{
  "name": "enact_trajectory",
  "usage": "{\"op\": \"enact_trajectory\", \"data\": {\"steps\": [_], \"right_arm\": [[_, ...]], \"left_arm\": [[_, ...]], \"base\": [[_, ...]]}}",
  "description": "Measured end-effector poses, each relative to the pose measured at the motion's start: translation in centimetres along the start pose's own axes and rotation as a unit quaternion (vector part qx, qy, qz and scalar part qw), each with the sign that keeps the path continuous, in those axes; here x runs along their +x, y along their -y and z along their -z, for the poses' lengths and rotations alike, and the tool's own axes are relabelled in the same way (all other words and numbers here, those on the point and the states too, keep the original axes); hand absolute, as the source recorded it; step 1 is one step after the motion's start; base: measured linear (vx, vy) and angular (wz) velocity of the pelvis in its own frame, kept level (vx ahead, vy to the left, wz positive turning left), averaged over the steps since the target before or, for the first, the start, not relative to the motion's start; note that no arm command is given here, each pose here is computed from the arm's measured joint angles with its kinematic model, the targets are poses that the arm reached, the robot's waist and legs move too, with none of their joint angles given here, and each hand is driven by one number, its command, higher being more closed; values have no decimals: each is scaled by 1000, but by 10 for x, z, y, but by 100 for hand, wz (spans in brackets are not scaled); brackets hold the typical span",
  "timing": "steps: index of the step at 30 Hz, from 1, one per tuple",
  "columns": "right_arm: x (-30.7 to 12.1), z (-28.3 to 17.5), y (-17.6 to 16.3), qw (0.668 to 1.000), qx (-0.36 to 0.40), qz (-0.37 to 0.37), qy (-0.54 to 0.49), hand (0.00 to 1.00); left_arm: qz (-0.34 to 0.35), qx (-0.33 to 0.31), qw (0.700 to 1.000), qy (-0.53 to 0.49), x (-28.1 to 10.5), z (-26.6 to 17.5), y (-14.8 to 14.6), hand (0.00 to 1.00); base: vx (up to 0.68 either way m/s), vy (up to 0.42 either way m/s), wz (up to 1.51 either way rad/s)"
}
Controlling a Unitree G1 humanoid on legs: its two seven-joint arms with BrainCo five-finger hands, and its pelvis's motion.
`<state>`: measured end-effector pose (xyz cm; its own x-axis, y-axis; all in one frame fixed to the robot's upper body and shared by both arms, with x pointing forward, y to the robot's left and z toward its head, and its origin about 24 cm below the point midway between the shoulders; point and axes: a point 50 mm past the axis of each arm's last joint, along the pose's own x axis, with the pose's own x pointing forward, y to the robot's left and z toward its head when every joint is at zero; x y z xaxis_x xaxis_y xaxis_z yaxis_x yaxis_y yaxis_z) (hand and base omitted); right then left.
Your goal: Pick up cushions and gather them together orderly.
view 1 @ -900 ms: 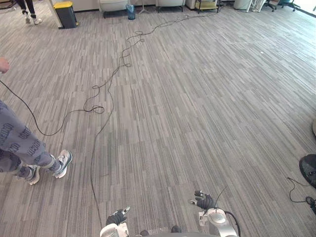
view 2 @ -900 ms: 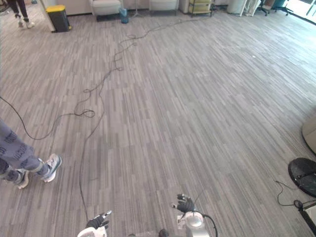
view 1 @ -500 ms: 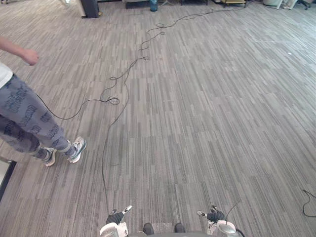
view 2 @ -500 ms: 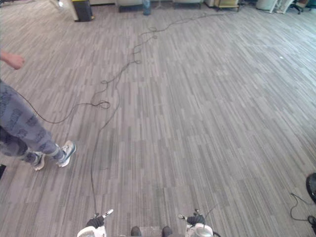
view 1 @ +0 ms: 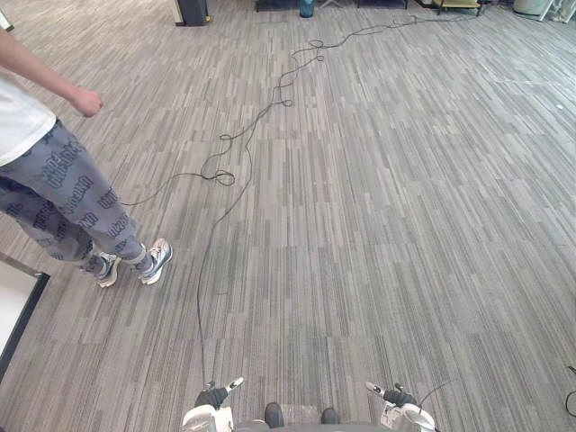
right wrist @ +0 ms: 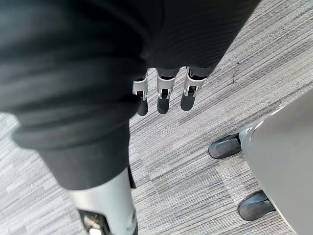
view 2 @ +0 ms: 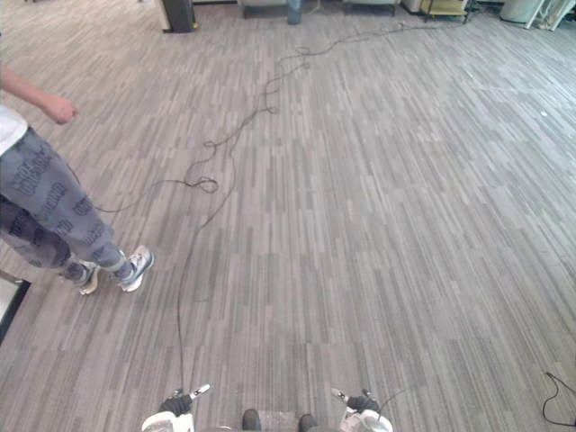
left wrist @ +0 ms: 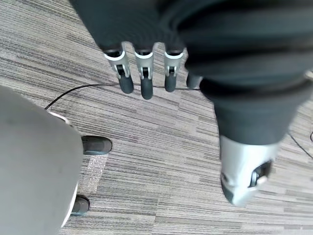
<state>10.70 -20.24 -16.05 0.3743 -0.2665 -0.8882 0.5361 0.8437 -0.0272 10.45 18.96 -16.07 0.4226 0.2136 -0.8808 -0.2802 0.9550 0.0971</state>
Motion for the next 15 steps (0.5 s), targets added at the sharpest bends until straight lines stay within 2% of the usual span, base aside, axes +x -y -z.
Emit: {"op": "enact_trajectory", "data": {"steps": [10, 15], "right_arm": [[-1, 6, 8, 1000, 13, 15, -9, 0], [-1, -1, 4, 1000, 20, 10, 9, 0]], "left_arm": [[-2, -1, 1000, -5, 0, 3, -1, 0], [-6, -33, 999, 4, 0, -2, 0, 0]], "base": [[-5, -4, -1], [19, -15, -9]]}}
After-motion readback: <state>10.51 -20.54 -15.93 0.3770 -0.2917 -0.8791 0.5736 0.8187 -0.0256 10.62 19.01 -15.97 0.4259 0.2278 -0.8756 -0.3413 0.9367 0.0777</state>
